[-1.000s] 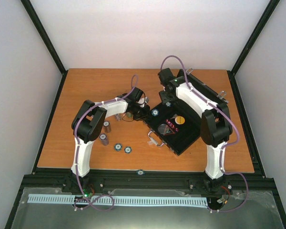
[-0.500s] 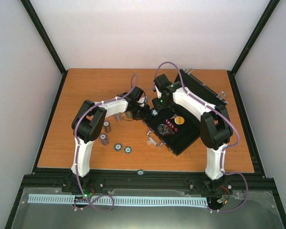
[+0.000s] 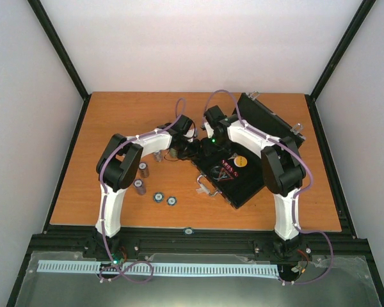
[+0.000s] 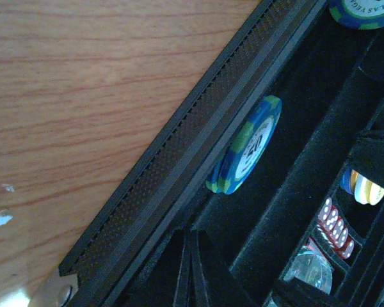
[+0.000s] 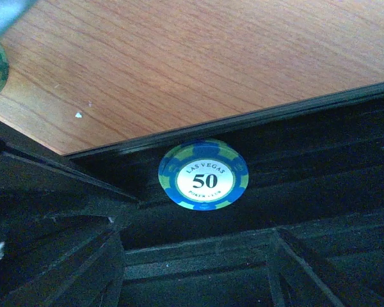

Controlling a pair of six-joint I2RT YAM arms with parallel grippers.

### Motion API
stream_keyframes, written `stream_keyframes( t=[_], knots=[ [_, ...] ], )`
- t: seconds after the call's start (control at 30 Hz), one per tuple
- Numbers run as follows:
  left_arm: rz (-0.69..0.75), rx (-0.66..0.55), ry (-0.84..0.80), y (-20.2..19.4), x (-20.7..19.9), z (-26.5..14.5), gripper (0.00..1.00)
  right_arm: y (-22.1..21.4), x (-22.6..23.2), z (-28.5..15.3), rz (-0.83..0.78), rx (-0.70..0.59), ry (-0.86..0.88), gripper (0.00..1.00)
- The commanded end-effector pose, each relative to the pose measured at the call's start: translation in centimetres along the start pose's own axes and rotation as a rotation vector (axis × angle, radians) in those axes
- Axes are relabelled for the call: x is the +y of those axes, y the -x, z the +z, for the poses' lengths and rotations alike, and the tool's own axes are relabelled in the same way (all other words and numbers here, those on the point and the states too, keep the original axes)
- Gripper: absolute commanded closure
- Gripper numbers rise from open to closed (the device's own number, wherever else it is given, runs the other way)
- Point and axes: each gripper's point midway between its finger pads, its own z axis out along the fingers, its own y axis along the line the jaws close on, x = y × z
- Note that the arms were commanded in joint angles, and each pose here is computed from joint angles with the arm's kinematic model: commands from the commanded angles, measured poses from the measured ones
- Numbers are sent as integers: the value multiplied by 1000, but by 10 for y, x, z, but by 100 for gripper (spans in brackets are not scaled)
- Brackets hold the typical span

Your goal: Pack up texas hold em set

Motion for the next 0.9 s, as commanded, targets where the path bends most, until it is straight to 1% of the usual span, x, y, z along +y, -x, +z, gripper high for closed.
stream_keyframes(
  t=[0.0,0.13,0.47,0.73,0.87],
  knots=[
    [12,-33,28,15,5,-5,99,-2,8,9,6,6,24,37],
    [23,-31,48,13,3,-15,99,-2,4,9,20,3,7,37],
    [88,-91,60,34,-18,-40,99,-1,1,5,25,-1,-21,37],
    [130,-118,118,33,-18,-63,99,-8,12,2,-34,7,-77,36],
    [147,-139,149,30,-16,-76,99,-10,16,7,-30,1,-99,35]
  ],
)
